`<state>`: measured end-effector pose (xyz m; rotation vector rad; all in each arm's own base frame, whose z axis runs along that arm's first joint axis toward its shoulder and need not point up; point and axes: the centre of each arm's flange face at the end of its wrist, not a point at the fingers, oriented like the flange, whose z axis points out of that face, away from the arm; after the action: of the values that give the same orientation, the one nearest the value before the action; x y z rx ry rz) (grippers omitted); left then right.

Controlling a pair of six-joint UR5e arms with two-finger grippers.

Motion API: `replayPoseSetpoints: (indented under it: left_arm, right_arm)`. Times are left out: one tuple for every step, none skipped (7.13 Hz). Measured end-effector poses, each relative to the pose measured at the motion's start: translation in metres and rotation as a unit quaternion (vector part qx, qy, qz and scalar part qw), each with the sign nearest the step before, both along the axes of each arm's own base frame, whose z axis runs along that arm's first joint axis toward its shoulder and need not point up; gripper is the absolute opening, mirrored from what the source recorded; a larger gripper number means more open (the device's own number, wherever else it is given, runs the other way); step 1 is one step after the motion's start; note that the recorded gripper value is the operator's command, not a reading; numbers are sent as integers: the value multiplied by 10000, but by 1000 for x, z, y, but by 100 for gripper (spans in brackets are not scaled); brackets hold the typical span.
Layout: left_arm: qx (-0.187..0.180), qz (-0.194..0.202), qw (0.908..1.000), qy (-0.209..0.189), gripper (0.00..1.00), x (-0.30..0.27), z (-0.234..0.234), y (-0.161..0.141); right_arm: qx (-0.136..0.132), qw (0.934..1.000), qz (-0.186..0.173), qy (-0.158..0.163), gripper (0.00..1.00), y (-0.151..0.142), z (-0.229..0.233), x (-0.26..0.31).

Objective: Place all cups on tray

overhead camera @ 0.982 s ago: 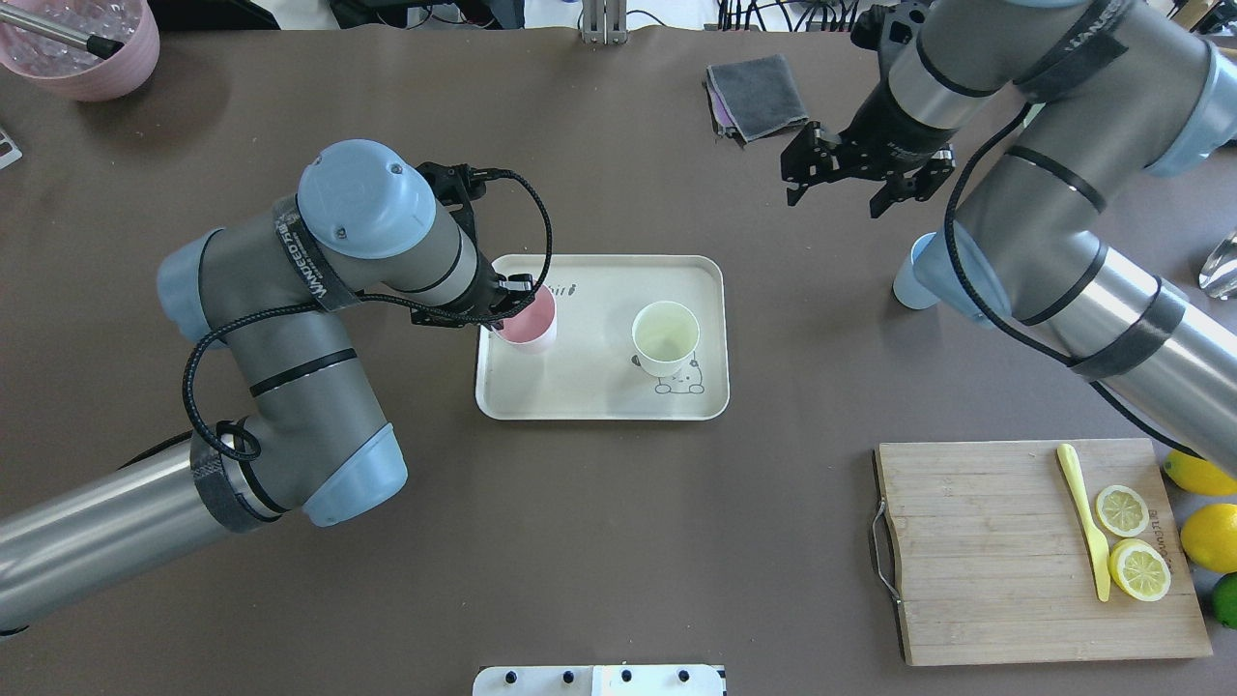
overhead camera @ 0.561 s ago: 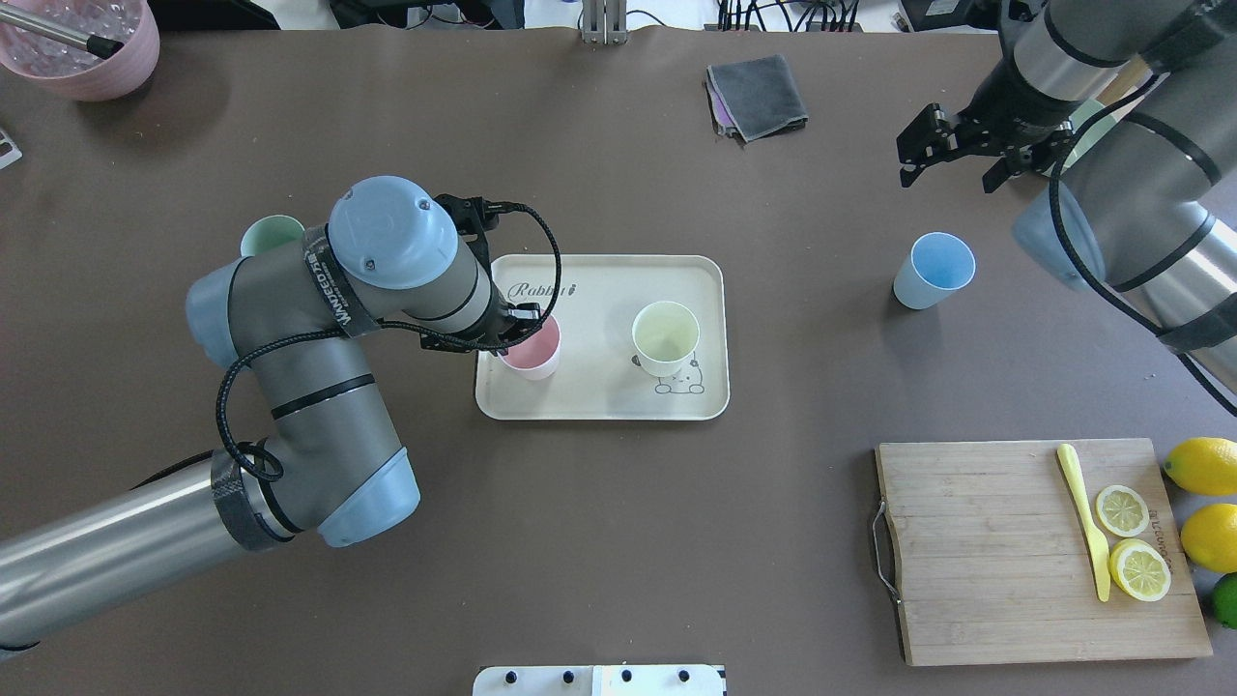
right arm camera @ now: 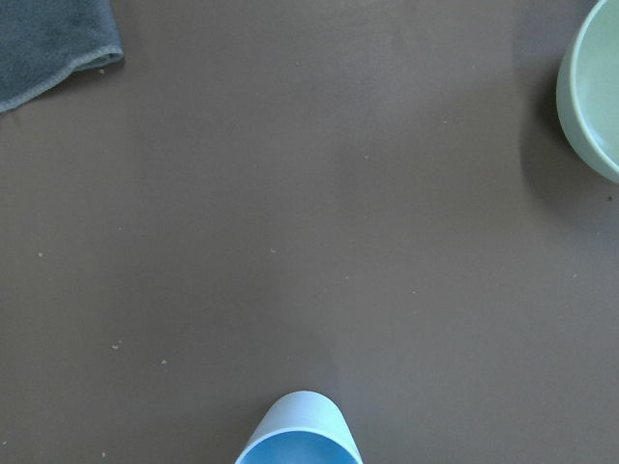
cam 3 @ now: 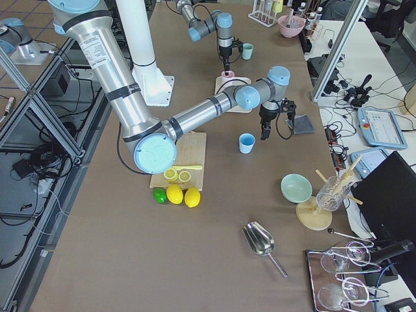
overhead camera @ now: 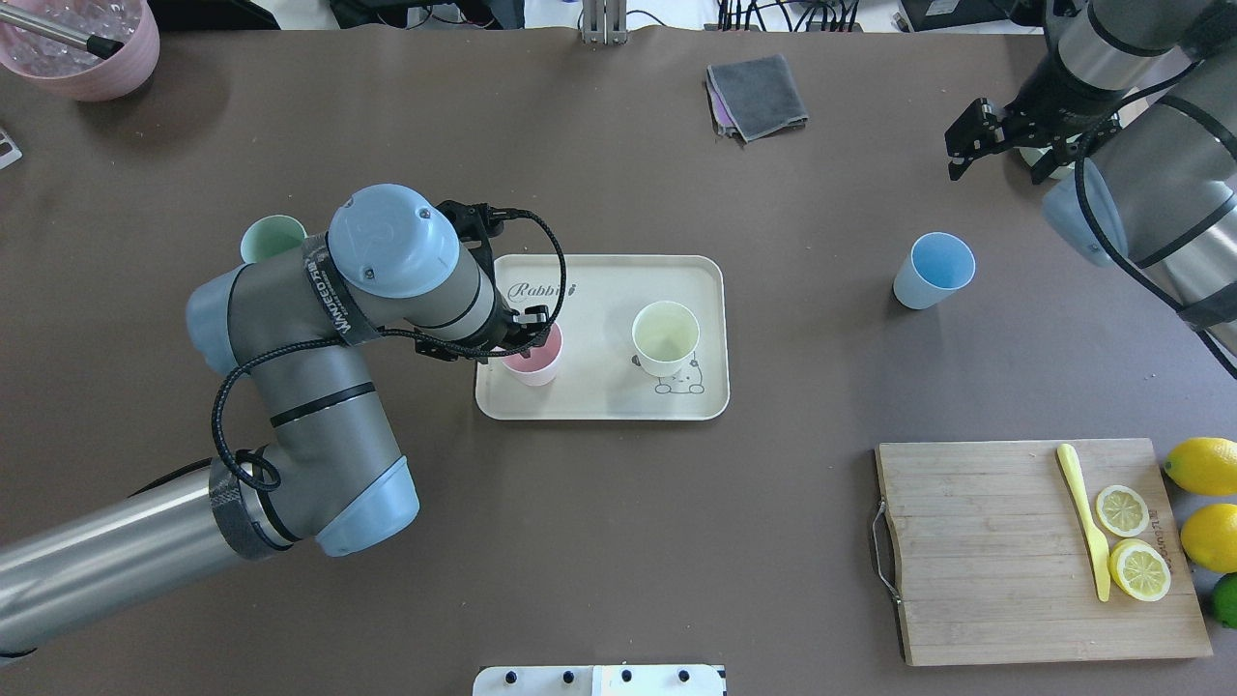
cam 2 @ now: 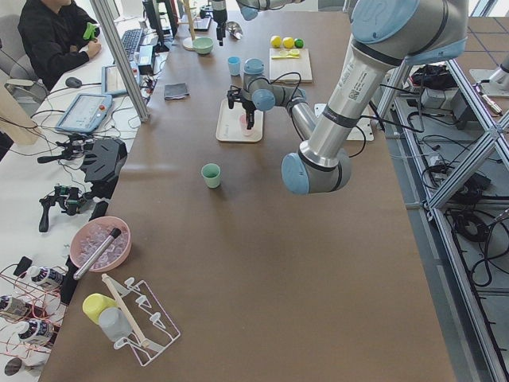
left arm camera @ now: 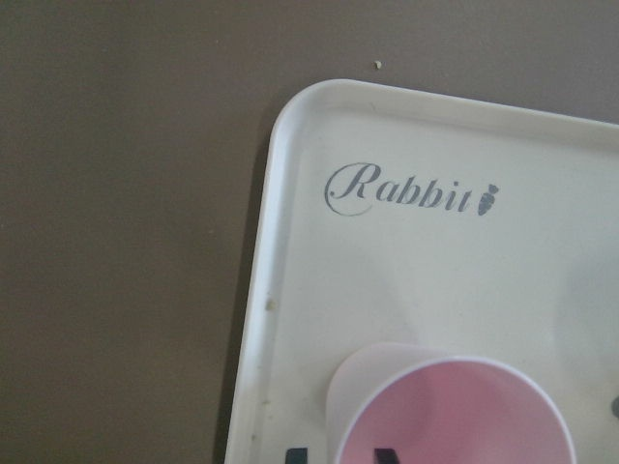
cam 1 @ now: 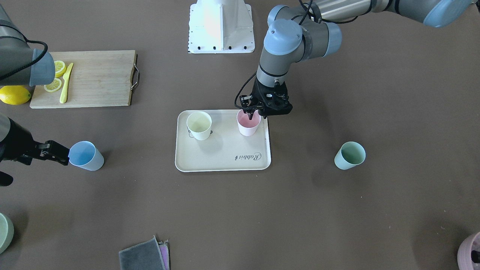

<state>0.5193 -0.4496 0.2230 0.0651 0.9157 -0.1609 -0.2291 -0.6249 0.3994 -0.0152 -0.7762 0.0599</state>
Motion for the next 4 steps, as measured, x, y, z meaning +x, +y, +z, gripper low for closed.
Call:
replayPoseSetpoints:
  left_arm:
    - [96,-21,9999,34,83,-12,-5,-7]
    - [192,-56,9998,51,83,-25,-8,-17]
    - [226,-78,9997,76,83,-38,-11,-27]
    - [228,-62,9997,101,83,-50,-12,-37]
  right_arm:
    - [-34,10000,4,60,100,-5,10,-4]
    - [17,10000,-17,88,100,-10,24,-14]
    - [96,9999,-57,65,100,-10,39,-25]
    - [154,9998,-87,18,100,-4,50,-30]
